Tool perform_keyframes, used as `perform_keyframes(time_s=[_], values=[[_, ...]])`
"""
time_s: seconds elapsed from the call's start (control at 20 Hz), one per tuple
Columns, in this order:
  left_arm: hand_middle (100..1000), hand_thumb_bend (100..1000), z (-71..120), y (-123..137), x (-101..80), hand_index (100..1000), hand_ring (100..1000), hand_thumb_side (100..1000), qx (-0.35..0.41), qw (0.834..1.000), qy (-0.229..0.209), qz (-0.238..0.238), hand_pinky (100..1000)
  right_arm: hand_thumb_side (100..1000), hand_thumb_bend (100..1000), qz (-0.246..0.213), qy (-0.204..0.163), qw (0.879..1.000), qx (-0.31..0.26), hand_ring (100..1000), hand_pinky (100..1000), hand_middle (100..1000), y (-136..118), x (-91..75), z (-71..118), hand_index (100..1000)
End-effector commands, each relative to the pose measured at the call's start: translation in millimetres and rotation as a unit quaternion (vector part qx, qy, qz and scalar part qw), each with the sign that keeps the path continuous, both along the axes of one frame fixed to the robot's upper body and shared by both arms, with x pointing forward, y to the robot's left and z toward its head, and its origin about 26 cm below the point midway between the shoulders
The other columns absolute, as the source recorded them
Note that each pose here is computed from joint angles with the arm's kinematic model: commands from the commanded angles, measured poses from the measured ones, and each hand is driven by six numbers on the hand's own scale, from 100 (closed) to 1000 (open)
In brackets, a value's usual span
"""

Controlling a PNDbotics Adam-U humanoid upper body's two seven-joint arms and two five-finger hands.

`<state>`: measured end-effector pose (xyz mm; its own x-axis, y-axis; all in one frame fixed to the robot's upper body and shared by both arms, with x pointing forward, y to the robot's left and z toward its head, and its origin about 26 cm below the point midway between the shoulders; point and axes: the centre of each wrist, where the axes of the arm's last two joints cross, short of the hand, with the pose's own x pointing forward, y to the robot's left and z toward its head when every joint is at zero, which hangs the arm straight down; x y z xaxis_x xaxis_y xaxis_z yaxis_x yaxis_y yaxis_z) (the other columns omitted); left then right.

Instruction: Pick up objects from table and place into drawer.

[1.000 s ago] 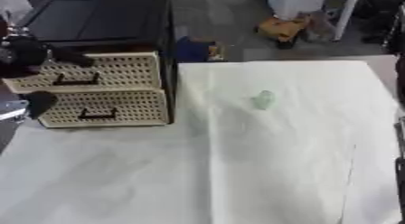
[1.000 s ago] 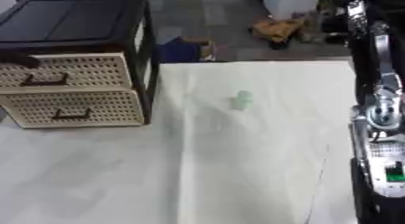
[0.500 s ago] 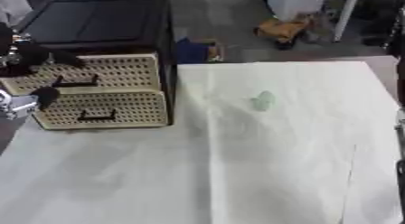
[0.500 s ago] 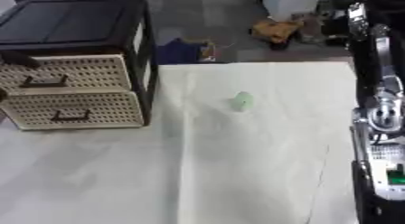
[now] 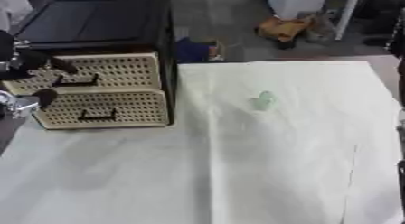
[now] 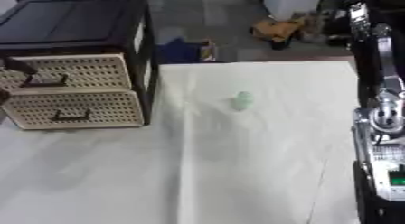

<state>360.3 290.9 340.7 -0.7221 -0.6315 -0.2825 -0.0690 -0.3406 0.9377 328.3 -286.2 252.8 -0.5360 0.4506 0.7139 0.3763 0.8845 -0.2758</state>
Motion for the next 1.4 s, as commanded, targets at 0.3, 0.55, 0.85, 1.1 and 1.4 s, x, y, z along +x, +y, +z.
perform_keyframes(time_s=[0.3, 0.55, 0.85, 1.1, 1.4], values=[[100, 100, 6.9, 8, 9.4, 991, 100, 1000, -0.004, 0.999, -0.018, 0.027, 100, 1000, 100, 0.003, -0.019, 1.0, -0.009, 686, 679, 549, 0, -3.6, 11.5, 815], [100, 100, 4.3, 10, 15.0, 986, 100, 1000, -0.009, 0.999, -0.02, 0.027, 100, 1000, 100, 0.004, -0.019, 1.0, -0.009, 684, 679, 549, 0, -3.3, 12.0, 814], [100, 100, 4.5, 13, 18.9, 962, 100, 1000, -0.004, 0.999, -0.033, 0.039, 100, 1000, 100, 0.003, -0.019, 1.0, -0.011, 683, 678, 549, -1, -2.8, 12.2, 814], [100, 100, 2.2, 15, 23.1, 940, 100, 1000, 0.0, 0.998, -0.041, 0.049, 100, 1000, 100, 0.002, -0.018, 1.0, -0.011, 683, 678, 548, -2, -2.7, 12.2, 814], [100, 100, -2.1, 18, 29.2, 916, 100, 1000, -0.002, 0.998, -0.033, 0.059, 100, 1000, 100, 0.001, -0.019, 1.0, -0.011, 682, 678, 548, -2, -2.4, 12.7, 814]])
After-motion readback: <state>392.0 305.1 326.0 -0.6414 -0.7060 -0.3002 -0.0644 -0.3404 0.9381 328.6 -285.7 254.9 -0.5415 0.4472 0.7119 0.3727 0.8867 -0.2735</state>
